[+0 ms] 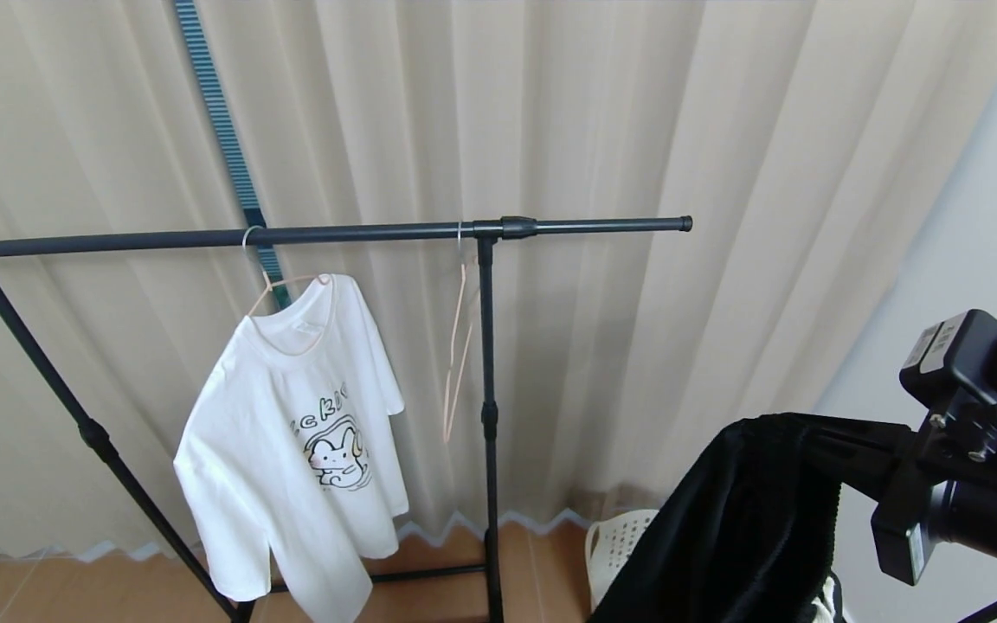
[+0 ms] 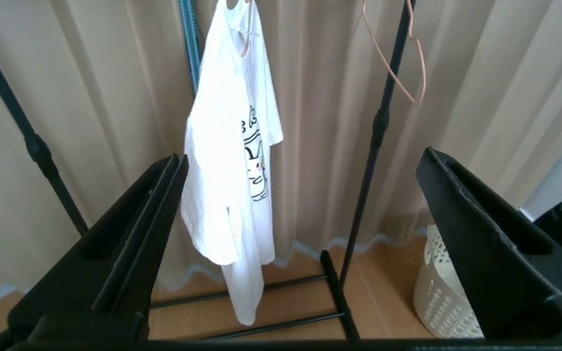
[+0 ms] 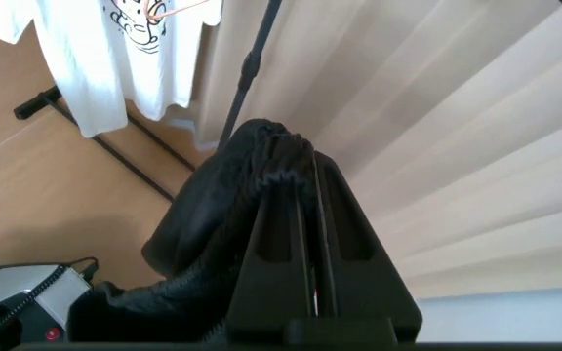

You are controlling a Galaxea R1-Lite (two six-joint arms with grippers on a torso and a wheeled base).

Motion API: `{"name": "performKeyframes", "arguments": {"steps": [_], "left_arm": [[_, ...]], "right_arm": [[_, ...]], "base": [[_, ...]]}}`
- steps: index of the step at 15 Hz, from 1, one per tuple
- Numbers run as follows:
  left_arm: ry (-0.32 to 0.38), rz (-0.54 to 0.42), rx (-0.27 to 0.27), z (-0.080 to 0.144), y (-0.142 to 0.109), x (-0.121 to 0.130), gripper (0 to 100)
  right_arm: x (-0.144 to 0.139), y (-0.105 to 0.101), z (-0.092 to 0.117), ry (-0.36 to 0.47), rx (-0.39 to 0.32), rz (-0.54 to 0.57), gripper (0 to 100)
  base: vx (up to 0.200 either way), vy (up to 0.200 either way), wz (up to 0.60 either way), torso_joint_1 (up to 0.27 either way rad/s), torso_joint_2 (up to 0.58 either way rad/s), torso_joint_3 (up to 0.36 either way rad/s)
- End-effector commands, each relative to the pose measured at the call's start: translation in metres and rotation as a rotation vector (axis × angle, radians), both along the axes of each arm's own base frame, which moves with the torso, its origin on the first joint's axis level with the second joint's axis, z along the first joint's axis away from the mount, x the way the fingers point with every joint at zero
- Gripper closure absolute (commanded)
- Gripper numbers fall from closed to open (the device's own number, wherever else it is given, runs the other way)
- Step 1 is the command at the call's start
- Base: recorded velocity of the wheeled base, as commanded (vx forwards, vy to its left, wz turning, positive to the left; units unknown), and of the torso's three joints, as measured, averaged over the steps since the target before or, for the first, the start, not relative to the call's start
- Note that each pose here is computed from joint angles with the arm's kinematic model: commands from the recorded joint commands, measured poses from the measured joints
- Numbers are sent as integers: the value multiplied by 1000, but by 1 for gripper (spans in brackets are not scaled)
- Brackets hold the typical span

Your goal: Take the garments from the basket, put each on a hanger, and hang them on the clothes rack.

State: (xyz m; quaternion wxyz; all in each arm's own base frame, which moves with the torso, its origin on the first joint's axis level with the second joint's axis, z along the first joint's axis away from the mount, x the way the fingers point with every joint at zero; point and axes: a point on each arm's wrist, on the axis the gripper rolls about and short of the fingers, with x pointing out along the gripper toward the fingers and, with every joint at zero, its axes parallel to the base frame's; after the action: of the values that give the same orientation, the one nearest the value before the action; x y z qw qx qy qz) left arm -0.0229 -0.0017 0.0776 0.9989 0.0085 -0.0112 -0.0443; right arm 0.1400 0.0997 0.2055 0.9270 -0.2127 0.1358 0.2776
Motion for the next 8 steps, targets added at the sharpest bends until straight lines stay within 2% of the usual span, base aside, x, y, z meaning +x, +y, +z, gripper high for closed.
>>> {"name": "performKeyframes", "arguments": {"steps": [1, 2, 4, 5, 6, 7, 8], "left_arm": [[4, -5, 12, 0, 0, 0, 0], [0, -6, 41, 0, 0, 0, 0], [2, -4, 50, 0, 0, 0, 0], [42, 15, 47, 2, 0, 3, 0], [85, 22, 12, 18, 0, 3, 0], [166, 16, -100, 38, -1, 4, 0], [268, -29, -171, 58, -1, 9, 0]], "right_arm": [[-2, 0, -1, -1, -2, 11, 100], [-4, 1, 0, -4, -2, 19, 100], [-2, 4, 2, -7, 6, 20, 100], [0, 6, 5, 4, 31, 9, 100], [3, 8, 8, 35, 100, -20, 100], [6, 13, 13, 79, 182, -51, 100], [12, 20, 17, 123, 249, -75, 100]], "base": [[0, 0, 0, 0, 0, 0], [0, 0, 0, 0, 0, 0], [0, 0, 0, 0, 0, 0], [0, 0, 0, 0, 0, 0], [0, 0, 0, 0, 0, 0], [0, 0, 0, 0, 0, 0], [0, 0, 0, 0, 0, 0]]}}
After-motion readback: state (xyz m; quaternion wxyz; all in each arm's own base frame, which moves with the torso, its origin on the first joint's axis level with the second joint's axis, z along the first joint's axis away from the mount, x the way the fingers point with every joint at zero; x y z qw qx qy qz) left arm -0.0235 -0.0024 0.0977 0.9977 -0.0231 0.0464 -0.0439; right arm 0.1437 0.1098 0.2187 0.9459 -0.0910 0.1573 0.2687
